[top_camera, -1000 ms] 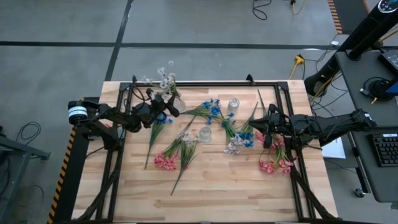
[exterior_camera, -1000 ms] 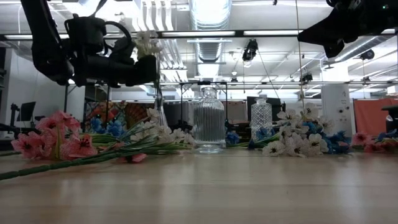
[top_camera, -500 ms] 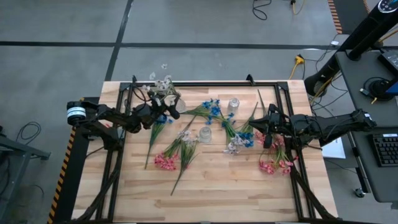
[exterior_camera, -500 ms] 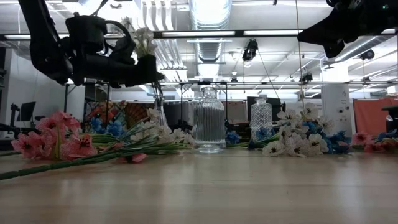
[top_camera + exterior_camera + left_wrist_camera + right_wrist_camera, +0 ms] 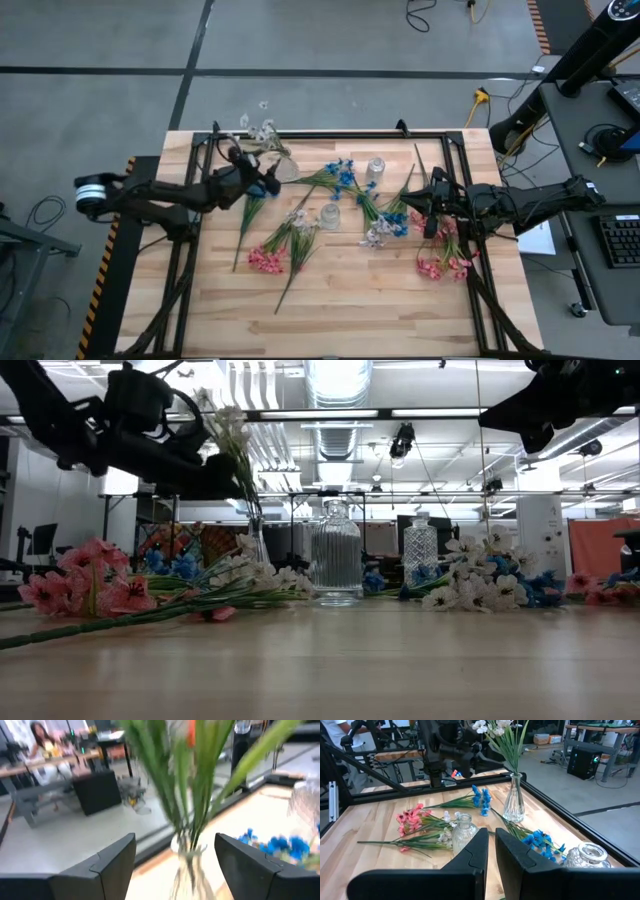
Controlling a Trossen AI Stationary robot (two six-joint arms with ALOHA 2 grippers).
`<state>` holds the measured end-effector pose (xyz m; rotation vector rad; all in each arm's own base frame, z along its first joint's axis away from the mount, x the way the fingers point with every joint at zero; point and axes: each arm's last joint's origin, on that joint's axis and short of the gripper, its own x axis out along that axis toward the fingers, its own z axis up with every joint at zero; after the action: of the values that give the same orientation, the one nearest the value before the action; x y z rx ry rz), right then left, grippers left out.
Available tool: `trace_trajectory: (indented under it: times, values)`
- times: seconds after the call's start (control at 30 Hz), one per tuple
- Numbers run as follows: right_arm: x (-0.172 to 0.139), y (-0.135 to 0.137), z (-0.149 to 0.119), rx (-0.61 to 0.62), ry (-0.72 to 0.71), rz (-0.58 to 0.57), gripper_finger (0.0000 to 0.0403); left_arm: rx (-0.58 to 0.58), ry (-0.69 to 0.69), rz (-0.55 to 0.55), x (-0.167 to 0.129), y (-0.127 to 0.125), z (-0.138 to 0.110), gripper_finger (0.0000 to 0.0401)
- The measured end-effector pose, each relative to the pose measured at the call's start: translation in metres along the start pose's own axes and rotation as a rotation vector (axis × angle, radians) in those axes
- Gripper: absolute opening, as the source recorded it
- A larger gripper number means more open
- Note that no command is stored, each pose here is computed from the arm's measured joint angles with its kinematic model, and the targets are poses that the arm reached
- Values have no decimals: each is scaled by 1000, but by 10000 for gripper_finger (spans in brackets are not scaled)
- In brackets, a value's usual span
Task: Sort flowers into vase by color
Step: Put the left blue flower into the middle transparent vase
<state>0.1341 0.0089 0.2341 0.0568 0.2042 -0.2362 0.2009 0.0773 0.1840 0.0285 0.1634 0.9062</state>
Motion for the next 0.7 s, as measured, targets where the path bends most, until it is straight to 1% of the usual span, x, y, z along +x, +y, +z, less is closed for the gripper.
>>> trace_trajectory:
  times: [0.17, 0.27, 0.37, 0.5, 0.57, 0.7]
  values:
    - [0, 0, 0, 0, 0, 0, 28, -24, 101, -31, -19, 5, 3, 254]
    - [0, 0, 0, 7, 0, 0, 28, -42, 174, -57, -31, 6, 11, 254]
    - [0, 0, 0, 19, 0, 0, 28, -82, 298, -70, -43, 7, 22, 254]
    - [0, 0, 0, 51, 1, 1, 28, -124, 507, -85, -56, 7, 36, 254]
    - [0, 0, 0, 73, 3, 13, 28, -130, 615, -98, -63, 6, 39, 254]
    - [0, 2, -1, 124, 16, 73, 28, -136, 815, -149, -76, 4, 39, 254]
